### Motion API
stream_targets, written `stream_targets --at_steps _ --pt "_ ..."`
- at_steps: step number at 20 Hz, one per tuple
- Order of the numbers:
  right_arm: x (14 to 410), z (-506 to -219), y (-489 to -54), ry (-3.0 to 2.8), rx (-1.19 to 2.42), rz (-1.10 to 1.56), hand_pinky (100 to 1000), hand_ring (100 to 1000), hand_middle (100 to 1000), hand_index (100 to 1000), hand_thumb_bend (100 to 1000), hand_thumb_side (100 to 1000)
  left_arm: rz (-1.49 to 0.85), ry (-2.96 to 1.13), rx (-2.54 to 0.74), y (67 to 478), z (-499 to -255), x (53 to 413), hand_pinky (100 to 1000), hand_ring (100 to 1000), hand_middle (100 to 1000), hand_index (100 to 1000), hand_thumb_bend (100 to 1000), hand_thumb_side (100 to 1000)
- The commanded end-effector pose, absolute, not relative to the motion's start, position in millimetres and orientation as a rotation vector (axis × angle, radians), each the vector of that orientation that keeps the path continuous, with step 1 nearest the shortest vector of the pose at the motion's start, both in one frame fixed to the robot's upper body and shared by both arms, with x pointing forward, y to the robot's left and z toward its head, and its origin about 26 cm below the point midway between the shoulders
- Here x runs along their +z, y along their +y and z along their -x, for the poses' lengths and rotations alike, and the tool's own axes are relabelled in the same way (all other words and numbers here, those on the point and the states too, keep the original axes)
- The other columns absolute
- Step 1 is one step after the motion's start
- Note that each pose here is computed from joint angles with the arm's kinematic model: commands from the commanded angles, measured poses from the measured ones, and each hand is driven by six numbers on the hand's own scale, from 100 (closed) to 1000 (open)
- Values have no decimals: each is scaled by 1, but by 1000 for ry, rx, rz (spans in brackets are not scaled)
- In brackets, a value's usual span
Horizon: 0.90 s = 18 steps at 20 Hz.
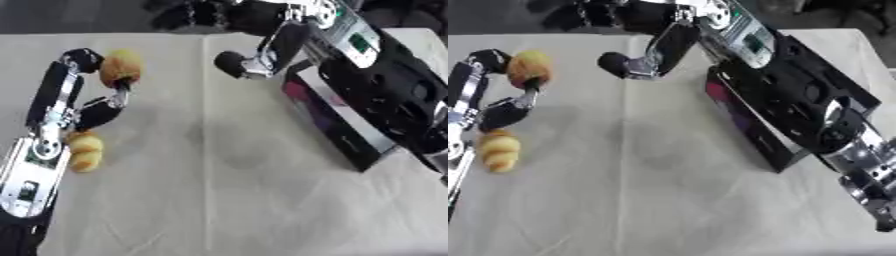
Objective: Pick up the objects with one hand, pass them to the other hand, and then place them into the box on the other side of the table.
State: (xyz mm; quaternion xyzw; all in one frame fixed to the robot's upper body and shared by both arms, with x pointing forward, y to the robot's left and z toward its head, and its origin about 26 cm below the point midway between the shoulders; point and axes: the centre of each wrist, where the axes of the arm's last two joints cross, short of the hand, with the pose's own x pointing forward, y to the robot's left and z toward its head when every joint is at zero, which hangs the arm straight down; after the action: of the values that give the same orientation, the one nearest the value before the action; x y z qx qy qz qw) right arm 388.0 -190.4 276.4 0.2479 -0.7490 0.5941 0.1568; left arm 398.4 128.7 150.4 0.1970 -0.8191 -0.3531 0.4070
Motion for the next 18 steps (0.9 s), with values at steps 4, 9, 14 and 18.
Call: stream_targets --at_steps 4,9,14,18 --pt "284 -397 -194 -2235 1989 -586 1000 984 1000 1000 100 198 -470 -2117 -911 119 -393 163 764 681 572 559 100 178" --pt "275 -405 -193 -2217 2011 -535 1000 1000 1000 1000 100 157 -445 -2116 -917 115 -392 164 764 681 571 558 100 179" --pt "270 -414 -195 -2201 2002 -486 1000 987 1000 1000 100 144 -431 -2129 -918 112 -389 167 763 680 570 556 100 178" --pt "265 -420 -194 -2187 2022 -441 1000 985 1000 1000 100 161 -420 -2143 -920 108 -387 168 763 681 570 555 100 174"
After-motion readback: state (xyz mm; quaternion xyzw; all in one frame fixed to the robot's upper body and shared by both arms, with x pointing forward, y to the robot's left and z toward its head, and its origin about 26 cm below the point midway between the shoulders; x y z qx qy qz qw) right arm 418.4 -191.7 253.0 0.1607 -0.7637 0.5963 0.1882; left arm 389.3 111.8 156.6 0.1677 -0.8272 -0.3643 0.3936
